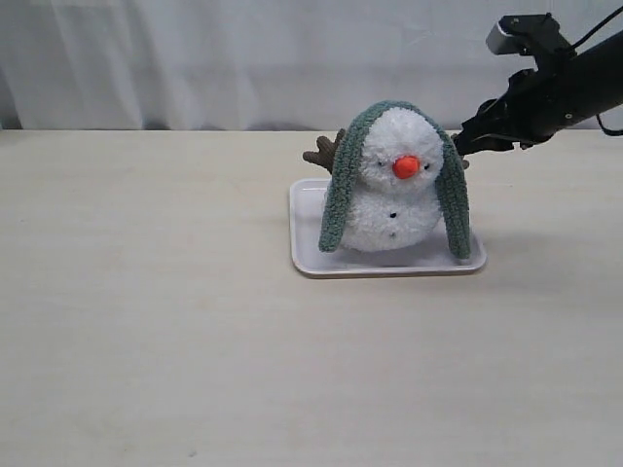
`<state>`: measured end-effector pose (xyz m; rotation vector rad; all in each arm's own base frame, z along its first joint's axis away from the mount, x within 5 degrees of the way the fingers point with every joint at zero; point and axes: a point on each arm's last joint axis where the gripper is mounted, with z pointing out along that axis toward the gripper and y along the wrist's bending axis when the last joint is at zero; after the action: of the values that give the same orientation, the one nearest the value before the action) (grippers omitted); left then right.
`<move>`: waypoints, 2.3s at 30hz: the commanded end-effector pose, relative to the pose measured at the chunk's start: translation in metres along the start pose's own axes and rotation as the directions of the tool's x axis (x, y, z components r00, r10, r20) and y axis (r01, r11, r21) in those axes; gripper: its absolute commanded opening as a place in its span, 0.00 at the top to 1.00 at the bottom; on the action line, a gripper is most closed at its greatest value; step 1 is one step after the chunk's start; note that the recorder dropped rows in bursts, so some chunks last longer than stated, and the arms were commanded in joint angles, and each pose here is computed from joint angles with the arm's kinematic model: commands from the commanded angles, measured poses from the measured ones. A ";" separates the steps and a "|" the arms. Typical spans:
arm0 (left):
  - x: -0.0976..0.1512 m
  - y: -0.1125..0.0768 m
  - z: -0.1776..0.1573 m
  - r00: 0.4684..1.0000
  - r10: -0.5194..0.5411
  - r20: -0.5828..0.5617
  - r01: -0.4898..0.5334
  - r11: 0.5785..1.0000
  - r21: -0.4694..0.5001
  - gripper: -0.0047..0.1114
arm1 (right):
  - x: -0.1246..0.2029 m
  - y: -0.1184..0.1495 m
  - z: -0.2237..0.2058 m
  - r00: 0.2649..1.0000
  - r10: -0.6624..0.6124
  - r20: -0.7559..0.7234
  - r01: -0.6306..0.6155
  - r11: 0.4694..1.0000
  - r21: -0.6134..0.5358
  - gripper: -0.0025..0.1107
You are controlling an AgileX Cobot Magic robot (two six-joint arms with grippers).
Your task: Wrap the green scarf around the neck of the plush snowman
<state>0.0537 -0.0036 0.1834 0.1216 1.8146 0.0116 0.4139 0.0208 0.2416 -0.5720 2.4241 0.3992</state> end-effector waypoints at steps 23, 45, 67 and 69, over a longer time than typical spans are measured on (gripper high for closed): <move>0.000 0.000 0.000 1.000 -0.004 0.010 0.004 1.000 -0.002 0.96 | 0.021 -0.011 0.043 0.997 -0.055 -0.053 0.052 0.997 -0.052 0.57; -0.001 0.000 0.000 1.000 -0.004 0.012 0.004 1.000 -0.002 0.96 | 0.002 -0.002 0.025 0.976 0.212 -0.044 -0.215 0.971 -0.107 0.94; 0.000 0.000 0.000 1.000 -0.004 0.010 0.004 1.000 -0.002 0.96 | -0.040 0.037 0.031 0.977 0.157 -0.142 -0.143 0.984 0.104 0.94; 0.000 0.000 0.000 1.000 -0.004 0.010 0.004 1.000 -0.002 0.96 | -0.039 0.037 0.031 0.974 0.154 -0.166 -0.135 0.984 0.119 0.94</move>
<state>0.0536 -0.0036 0.1832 0.1203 1.8166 0.0104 0.4387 0.0783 0.2452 -0.4027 2.6332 0.3654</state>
